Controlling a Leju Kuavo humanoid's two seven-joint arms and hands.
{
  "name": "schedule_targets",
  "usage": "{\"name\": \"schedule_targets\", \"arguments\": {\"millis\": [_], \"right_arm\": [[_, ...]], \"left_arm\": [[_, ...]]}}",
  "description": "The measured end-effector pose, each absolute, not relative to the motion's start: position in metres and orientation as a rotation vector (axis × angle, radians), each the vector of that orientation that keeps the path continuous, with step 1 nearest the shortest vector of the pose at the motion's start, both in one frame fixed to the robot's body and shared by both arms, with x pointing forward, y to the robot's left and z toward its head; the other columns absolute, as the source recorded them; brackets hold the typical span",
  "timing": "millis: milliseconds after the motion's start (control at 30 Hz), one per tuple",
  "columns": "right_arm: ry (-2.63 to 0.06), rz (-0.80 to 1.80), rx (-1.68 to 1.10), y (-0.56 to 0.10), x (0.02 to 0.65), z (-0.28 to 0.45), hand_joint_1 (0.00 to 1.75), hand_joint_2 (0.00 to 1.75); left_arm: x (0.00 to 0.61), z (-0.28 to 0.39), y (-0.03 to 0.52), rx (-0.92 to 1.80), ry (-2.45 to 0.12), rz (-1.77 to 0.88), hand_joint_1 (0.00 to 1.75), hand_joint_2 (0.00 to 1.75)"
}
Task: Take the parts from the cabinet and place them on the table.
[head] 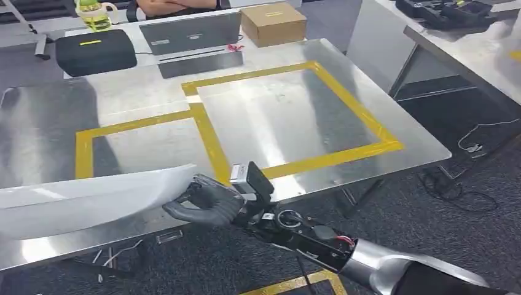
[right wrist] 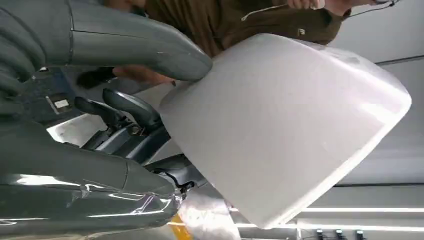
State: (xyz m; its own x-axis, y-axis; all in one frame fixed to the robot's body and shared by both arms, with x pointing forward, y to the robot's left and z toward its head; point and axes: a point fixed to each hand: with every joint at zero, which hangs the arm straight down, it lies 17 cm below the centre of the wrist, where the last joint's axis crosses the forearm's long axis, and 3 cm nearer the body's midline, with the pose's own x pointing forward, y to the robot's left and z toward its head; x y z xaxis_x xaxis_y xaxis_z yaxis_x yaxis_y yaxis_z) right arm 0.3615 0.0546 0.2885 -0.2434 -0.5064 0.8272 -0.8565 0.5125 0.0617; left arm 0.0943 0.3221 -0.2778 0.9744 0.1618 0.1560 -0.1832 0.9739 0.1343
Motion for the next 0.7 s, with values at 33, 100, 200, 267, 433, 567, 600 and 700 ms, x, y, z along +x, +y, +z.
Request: {"name": "schedule_targets", "arguments": {"millis": [33, 100, 200, 267, 433, 567, 600, 700], "right_arm": [[-1.902, 0.524, 1.119, 0.057, 0.363, 0.288, 1.75, 1.75], [-1.901, 0.538, 1.106, 0.061, 0.365, 0.286, 1.75, 1.75], [-1.913, 0.555, 1.052, 0.068, 0.376, 0.285, 1.75, 1.75], [-1.926, 0.555, 1.008, 0.070, 0.385, 0.285, 1.75, 1.75], [-1.972, 0.507, 0.819, 0.063, 0.418, 0.278, 1.75, 1.75], [-1.991, 0.447, 0.645, 0.047, 0.449, 0.265, 1.75, 1.75], [-1.987, 0.440, 0.603, 0.044, 0.457, 0.261, 1.75, 1.75], [-1.964, 0.435, 0.532, 0.037, 0.472, 0.249, 1.75, 1.75]], "left_arm": [[0.094, -0.278, 0.322, 0.149, -0.145, 0.175, 0.00, 1.75], [0.094, -0.278, 0.322, 0.150, -0.144, 0.176, 0.00, 1.75], [0.094, -0.278, 0.323, 0.153, -0.144, 0.176, 0.00, 1.75], [0.094, -0.278, 0.323, 0.154, -0.144, 0.176, 0.00, 1.75], [0.094, -0.278, 0.323, 0.155, -0.145, 0.181, 0.00, 1.75], [0.093, -0.278, 0.323, 0.155, -0.144, 0.183, 0.00, 1.75], [0.094, -0.278, 0.323, 0.155, -0.144, 0.183, 0.00, 1.75], [0.094, -0.278, 0.323, 0.155, -0.146, 0.182, 0.00, 1.75]]}}
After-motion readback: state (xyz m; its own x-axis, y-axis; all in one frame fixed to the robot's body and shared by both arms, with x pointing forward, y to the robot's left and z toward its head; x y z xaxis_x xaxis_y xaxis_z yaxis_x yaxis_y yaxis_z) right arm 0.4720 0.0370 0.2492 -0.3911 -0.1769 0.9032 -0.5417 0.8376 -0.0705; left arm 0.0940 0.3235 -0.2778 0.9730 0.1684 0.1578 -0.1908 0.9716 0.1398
